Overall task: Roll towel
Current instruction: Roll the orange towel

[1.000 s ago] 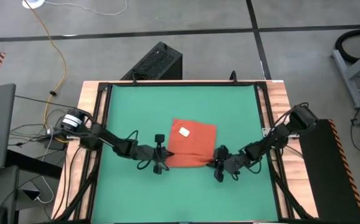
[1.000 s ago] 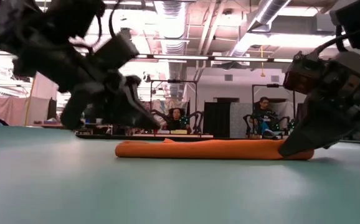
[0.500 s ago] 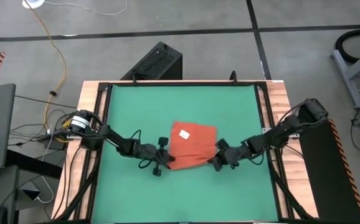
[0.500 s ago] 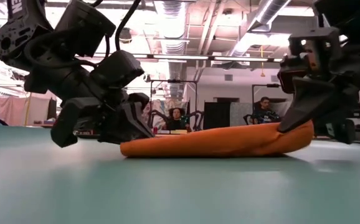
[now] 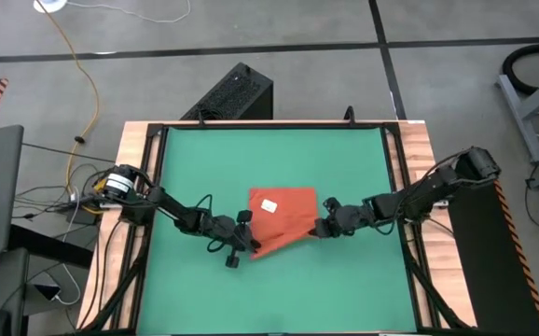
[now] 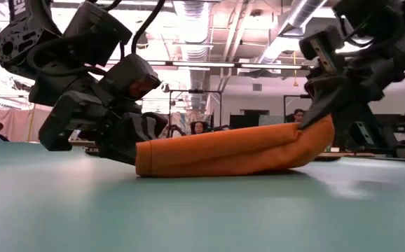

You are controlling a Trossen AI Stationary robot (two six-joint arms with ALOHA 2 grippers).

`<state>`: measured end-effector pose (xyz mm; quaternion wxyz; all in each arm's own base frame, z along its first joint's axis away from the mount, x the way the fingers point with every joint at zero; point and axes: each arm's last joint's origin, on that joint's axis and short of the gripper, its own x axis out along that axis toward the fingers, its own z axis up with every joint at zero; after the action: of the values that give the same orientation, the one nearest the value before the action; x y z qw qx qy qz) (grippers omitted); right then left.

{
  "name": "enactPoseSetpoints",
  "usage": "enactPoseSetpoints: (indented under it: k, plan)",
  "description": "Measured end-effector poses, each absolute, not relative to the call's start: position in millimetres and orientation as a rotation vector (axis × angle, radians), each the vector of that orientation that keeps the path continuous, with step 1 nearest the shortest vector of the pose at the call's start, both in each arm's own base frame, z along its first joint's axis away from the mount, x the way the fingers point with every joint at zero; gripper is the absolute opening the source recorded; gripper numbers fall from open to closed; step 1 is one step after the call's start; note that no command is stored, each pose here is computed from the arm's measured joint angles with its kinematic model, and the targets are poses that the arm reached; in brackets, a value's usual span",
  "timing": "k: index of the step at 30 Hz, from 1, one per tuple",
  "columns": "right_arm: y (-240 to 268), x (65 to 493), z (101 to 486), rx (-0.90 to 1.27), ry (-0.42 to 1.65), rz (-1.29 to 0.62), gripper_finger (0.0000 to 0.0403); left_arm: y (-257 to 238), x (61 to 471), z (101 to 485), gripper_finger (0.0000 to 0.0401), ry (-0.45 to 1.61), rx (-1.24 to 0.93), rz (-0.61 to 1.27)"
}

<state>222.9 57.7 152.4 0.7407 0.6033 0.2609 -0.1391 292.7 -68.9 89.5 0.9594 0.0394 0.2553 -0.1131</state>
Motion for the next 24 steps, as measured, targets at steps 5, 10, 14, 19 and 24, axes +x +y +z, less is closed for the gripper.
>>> enactPoseSetpoints:
  k: [5,10,14,19,24]
  plan:
    - [40,226,152,1.434,0.621,-0.306,0.0012,-69,291,87,0.0000,0.553,0.056,-0.259]
    - [19,227,148,1.497,0.668,-0.341,0.0012,-69,289,84,0.0000,0.587,0.050,-0.260]
    - [8,226,146,1.509,0.693,-0.354,0.0012,-69,289,84,0.0000,0.594,0.046,-0.265]
    - [2,223,143,1.503,0.723,-0.393,0.0012,-69,289,84,0.0000,0.595,0.047,-0.268]
    - [0,222,142,1.493,0.729,-0.405,0.0012,-70,289,84,0.0000,0.592,0.034,-0.281]
